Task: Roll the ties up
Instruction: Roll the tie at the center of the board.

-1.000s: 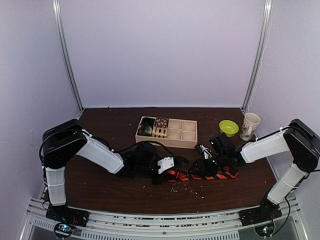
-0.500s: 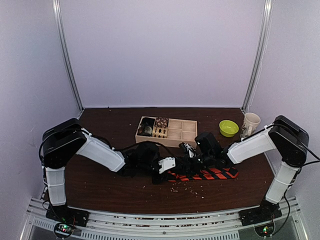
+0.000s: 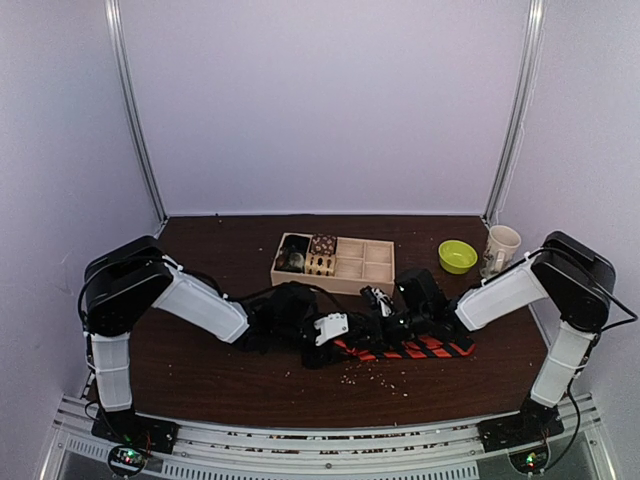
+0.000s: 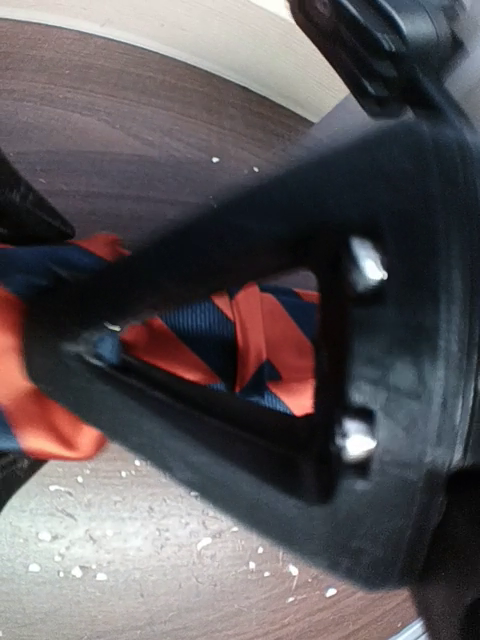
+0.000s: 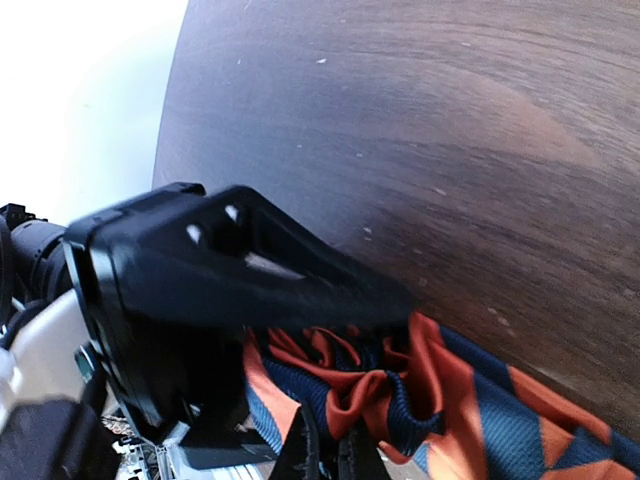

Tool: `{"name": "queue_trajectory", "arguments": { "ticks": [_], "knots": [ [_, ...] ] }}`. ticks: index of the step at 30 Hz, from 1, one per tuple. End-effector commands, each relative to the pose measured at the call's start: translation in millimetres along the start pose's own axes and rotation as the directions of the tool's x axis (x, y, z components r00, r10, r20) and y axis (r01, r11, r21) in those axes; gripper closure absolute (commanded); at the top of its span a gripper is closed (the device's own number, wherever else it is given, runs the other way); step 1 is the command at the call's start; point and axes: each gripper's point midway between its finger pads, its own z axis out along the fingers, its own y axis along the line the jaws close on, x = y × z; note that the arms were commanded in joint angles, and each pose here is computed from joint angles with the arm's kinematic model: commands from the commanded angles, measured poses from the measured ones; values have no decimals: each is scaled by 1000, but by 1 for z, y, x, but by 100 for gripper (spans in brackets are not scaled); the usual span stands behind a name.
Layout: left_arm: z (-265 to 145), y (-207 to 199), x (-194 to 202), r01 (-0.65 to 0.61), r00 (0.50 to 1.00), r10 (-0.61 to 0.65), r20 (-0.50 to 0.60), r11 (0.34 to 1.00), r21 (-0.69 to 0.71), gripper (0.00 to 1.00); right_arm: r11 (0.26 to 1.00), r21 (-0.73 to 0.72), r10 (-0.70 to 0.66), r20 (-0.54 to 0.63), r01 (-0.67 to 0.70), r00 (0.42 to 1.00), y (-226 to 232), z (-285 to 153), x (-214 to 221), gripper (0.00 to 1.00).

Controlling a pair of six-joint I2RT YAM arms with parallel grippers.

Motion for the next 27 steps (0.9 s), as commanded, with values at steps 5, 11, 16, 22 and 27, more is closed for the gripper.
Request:
{"name": "queue_trajectory", "arguments": {
  "ticks": [5, 11, 16, 22, 27],
  "knots": [
    [-19, 4, -13, 27, 991, -22, 130, 999, -36, 26, 980, 148, 135, -23, -130, 991, -71, -15, 31, 100],
    [-11, 2, -17, 58, 970, -48, 236, 998, -34, 23, 969, 212, 135, -26, -127, 990, -93, -22, 34, 100],
    [-1, 5, -30, 114, 937, -104, 333, 993, -12, 23, 963, 236, 140, -35, -128, 990, -101, -22, 35, 100],
    [17, 7, -30, 103, 932, -94, 349, 995, -6, 31, 964, 233, 139, -42, -126, 989, -101, -19, 35, 100],
    [29, 0, -14, 92, 967, -98, 236, 995, 36, 59, 975, 196, 114, -23, -108, 993, -88, -21, 24, 100]
  ]
}}
